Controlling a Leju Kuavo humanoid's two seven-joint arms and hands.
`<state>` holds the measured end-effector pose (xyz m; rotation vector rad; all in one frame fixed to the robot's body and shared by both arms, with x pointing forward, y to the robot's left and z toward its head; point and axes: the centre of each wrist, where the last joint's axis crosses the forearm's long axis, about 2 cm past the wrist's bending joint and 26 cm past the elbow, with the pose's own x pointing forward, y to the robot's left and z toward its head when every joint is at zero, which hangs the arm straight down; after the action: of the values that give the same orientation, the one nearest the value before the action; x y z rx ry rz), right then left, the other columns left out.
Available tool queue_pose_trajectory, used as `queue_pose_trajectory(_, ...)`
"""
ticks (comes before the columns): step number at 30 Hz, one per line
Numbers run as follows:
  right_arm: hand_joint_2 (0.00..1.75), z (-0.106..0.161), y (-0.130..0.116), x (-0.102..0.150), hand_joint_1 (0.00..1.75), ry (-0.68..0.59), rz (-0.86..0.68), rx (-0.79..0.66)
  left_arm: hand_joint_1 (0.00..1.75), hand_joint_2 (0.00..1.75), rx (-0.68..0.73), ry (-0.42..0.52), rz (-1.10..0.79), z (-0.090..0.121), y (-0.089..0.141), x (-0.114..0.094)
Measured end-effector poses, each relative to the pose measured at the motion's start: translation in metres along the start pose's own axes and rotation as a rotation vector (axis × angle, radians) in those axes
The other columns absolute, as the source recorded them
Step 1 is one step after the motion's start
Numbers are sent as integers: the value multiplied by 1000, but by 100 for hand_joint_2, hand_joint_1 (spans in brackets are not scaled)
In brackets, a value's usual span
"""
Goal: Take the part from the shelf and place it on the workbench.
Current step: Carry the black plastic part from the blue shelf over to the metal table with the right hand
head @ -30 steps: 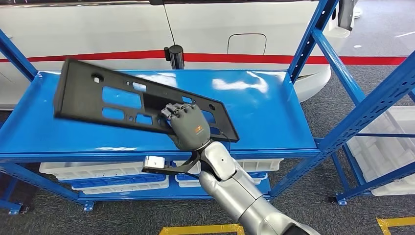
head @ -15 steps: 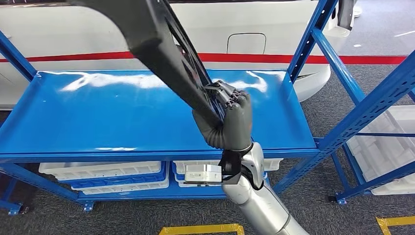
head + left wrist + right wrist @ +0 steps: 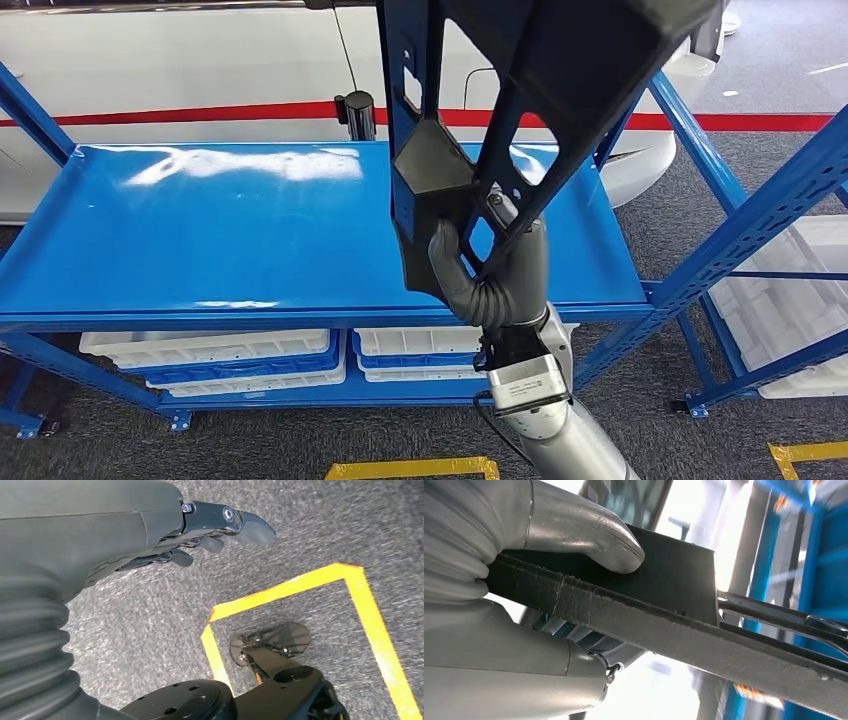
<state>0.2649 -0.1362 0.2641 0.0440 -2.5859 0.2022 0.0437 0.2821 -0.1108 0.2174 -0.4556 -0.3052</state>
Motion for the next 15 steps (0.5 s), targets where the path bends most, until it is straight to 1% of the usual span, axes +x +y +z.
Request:
queue_pose_trajectory(3,175,6,-2,0,175,38,-88,53,0,175,2,18,14,0,-1,0)
queue_pose_trajectory(8,175,17,-5,-1,175,98,-210,82,0,175,9,23,38,1,-2,0)
queue_pose_trajectory(11,175,22,-10,0,175,110,-236,83,0,175,11,20,49,1,-3,0)
queue_pose_trajectory(15,175,26,-15,1,175,113,-232,80,0,175,13,23,64,1,-3,-1)
